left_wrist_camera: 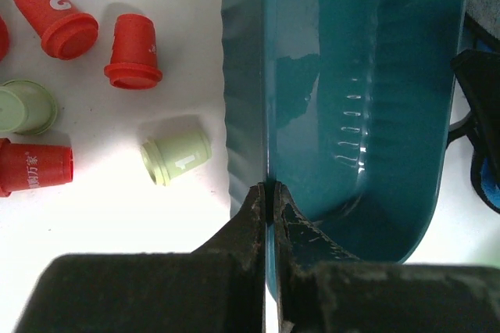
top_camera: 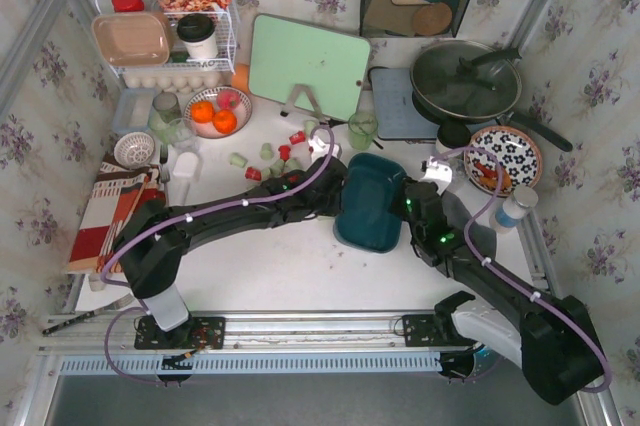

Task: Mix the coffee capsules in the storage basket

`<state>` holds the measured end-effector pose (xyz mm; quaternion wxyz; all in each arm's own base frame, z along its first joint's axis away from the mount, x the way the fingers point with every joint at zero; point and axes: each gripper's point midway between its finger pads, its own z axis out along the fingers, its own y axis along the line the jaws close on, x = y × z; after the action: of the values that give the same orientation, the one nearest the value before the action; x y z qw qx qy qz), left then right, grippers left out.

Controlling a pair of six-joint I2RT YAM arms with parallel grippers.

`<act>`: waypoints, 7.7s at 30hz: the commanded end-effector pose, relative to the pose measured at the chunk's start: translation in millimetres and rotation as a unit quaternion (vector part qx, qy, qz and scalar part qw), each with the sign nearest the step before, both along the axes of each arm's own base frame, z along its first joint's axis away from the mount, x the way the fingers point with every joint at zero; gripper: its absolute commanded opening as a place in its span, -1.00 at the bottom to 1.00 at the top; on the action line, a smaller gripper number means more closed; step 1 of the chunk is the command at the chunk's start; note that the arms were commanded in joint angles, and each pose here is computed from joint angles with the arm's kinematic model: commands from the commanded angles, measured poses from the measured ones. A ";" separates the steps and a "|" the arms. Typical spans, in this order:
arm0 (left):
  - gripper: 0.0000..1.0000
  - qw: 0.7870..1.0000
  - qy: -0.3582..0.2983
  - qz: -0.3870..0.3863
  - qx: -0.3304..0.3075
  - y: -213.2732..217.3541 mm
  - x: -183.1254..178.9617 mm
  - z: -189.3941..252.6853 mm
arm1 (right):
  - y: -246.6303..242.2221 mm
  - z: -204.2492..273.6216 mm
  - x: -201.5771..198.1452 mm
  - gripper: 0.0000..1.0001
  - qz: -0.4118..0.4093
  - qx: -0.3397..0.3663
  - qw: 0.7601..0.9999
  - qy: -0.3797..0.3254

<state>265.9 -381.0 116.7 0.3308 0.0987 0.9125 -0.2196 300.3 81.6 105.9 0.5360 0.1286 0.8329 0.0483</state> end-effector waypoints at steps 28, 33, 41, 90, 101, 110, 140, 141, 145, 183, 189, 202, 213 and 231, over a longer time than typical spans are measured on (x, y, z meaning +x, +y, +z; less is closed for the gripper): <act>0.12 0.995 -0.026 0.006 -0.097 14.7 20.2 18.8 | 5.5 -21.7 18.0 -1.00 0.039 -0.032 0.997 0.060; 0.30 0.995 -0.065 -0.004 -0.076 50.4 12.6 52.6 | -6.0 -15.5 26.2 -1.00 0.040 -0.087 0.992 0.081; 0.31 0.994 -0.111 0.007 0.014 130.1 -17.7 80.6 | -14.7 -13.0 44.9 -1.00 0.083 -0.082 0.988 0.097; 0.33 0.991 -0.115 0.041 0.046 193.5 -52.5 53.1 | -9.4 36.7 75.8 0.03 0.079 -0.098 0.992 0.025; 0.68 0.983 -0.104 0.119 0.093 219.9 -32.6 37.1 | 72.0 104.5 6.7 0.29 0.199 -0.083 0.949 -0.228; 0.54 0.993 -0.049 0.094 0.050 189.5 -7.0 22.4 | 87.5 97.6 -12.5 0.16 0.229 -0.045 0.941 -0.246; 0.46 0.982 0.013 0.039 0.183 118.0 46.9 -74.8 | 102.9 102.9 -20.5 0.17 0.262 -0.006 0.935 -0.239; 0.46 0.982 0.013 0.040 0.186 118.4 47.7 -76.5 | 103.3 102.3 -20.5 0.17 0.263 -0.006 0.935 -0.239; 0.44 0.979 0.013 0.040 0.198 119.9 50.3 -81.0 | 106.2 101.0 -20.3 0.17 0.268 -0.004 0.934 -0.235; -0.38 0.952 -0.135 -0.260 -0.083 -50.7 39.3 37.3 | 33.1 112.7 -23.0 0.15 0.089 0.016 0.957 -0.276; -0.28 0.978 -0.061 -0.200 -0.012 -48.1 53.0 -1.0 | 32.7 112.4 -22.9 0.16 0.086 0.018 0.957 -0.276; 0.95 0.983 -0.079 -0.164 -0.028 -41.8 54.9 17.6 | 32.3 108.9 -21.7 0.18 0.083 0.018 0.959 -0.270; 0.99 0.983 -0.148 -0.108 -0.002 7.0 51.9 63.4 | 31.2 107.9 -21.1 0.18 0.079 0.016 0.960 -0.269; 0.99 0.963 -0.059 0.231 0.125 230.9 76.1 10.4 | 30.2 106.7 -19.5 0.51 0.077 0.007 0.961 -0.265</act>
<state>345.8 -184.4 142.5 0.4267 -0.0044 0.9029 -0.0519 279.3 112.4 204.3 0.7235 0.0457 0.6773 0.1258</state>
